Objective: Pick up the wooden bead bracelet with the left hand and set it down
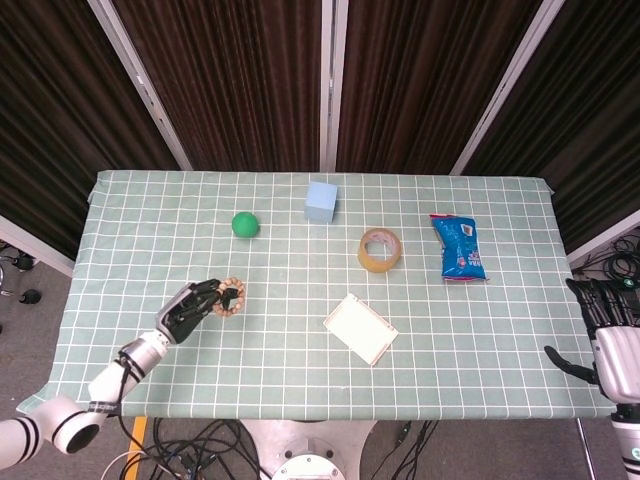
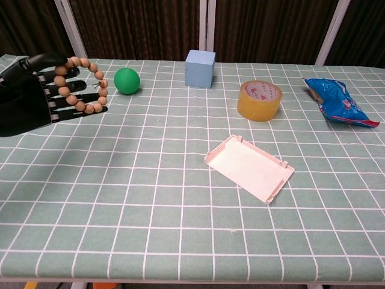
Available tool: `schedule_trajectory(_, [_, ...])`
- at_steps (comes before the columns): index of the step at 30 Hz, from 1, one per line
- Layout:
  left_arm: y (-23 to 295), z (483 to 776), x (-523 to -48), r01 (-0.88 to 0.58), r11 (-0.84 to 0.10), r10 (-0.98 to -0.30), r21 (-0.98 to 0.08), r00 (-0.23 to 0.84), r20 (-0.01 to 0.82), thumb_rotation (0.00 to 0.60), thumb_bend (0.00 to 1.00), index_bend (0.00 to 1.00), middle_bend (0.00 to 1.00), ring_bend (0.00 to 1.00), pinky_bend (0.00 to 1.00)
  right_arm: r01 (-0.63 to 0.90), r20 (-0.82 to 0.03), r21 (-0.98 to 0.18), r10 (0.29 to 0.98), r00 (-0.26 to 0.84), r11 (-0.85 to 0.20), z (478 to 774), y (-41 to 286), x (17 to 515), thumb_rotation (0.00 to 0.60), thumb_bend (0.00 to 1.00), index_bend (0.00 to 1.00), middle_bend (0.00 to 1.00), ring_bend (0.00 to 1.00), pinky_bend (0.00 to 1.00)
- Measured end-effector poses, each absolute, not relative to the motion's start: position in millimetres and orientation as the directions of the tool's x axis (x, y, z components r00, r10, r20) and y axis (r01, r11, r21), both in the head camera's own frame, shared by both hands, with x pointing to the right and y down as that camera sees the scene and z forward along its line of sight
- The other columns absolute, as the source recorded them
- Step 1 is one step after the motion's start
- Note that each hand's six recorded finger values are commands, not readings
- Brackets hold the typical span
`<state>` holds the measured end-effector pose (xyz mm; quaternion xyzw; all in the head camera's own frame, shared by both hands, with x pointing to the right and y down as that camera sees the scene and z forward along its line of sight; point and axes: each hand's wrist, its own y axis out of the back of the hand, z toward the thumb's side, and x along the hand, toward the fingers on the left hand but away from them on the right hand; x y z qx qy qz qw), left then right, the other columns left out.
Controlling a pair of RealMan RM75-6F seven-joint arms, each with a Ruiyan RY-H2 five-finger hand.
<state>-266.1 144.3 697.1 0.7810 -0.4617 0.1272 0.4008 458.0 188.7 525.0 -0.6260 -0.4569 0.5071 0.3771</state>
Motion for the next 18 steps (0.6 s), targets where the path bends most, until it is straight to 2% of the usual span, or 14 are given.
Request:
schedule_trajectory(2, [144.1, 697.4, -261.9, -0.82, -0.247, -0.631, 0.516, 0.54, 0.557, 0.322, 0.44, 0.57, 0.6, 0.26, 0.16, 0.191, -0.289, -0.936, 0.955, 0.066, -0.297, 524.6, 189.2, 458.7, 0.6, 0.06, 0.02, 0.13, 0.0, 0.0])
schedule_trajectory(5, [143.0, 698.6, -257.8, -0.823, -0.242, -0.654, 0.514, 0.53, 0.54, 0.261, 0.41, 0.57, 0.6, 0.26, 0.16, 0.191, -0.286, -0.937, 0.956, 0.065, -0.293, 523.5, 189.9, 459.5, 0.6, 0.06, 0.02, 0.13, 0.0, 0.0])
schedule_trajectory(7, [142.2, 699.0, -255.3, -0.825, -0.237, -0.67, 0.513, 0.521, 0.529, 0.244, 0.39, 0.57, 0.6, 0.26, 0.16, 0.191, -0.283, -0.938, 0.957, 0.065, -0.29, 522.3, 190.3, 459.9, 0.6, 0.06, 0.02, 0.13, 0.0, 0.0])
schedule_trajectory(12, [140.8, 697.3, -251.5, -0.82, -0.194, -0.695, 0.538, 0.502, 0.515, 0.251, 0.37, 0.57, 0.6, 0.29, 0.16, 0.192, -0.276, -0.94, 0.959, 0.063, -0.283, 519.8, 191.4, 461.3, 0.6, 0.06, 0.02, 0.13, 0.0, 0.0])
schedule_trajectory(16, [141.4, 698.3, -251.7, -0.83, -0.164, -0.697, 0.533, 0.48, 0.533, 0.355, 0.38, 0.58, 0.62, 0.34, 0.17, 0.194, -0.275, -0.94, 0.959, 0.066, -0.282, 518.7, 192.2, 461.5, 0.6, 0.06, 0.02, 0.13, 0.0, 0.0])
schedule_trajectory(18, [142.3, 698.9, -252.1, -0.842, -0.162, -0.694, 0.515, 0.469, 0.547, 0.365, 0.4, 0.58, 0.63, 0.34, 0.17, 0.194, -0.271, -0.94, 0.96, 0.067, -0.279, 517.4, 192.0, 461.7, 0.6, 0.06, 0.02, 0.13, 0.0, 0.0])
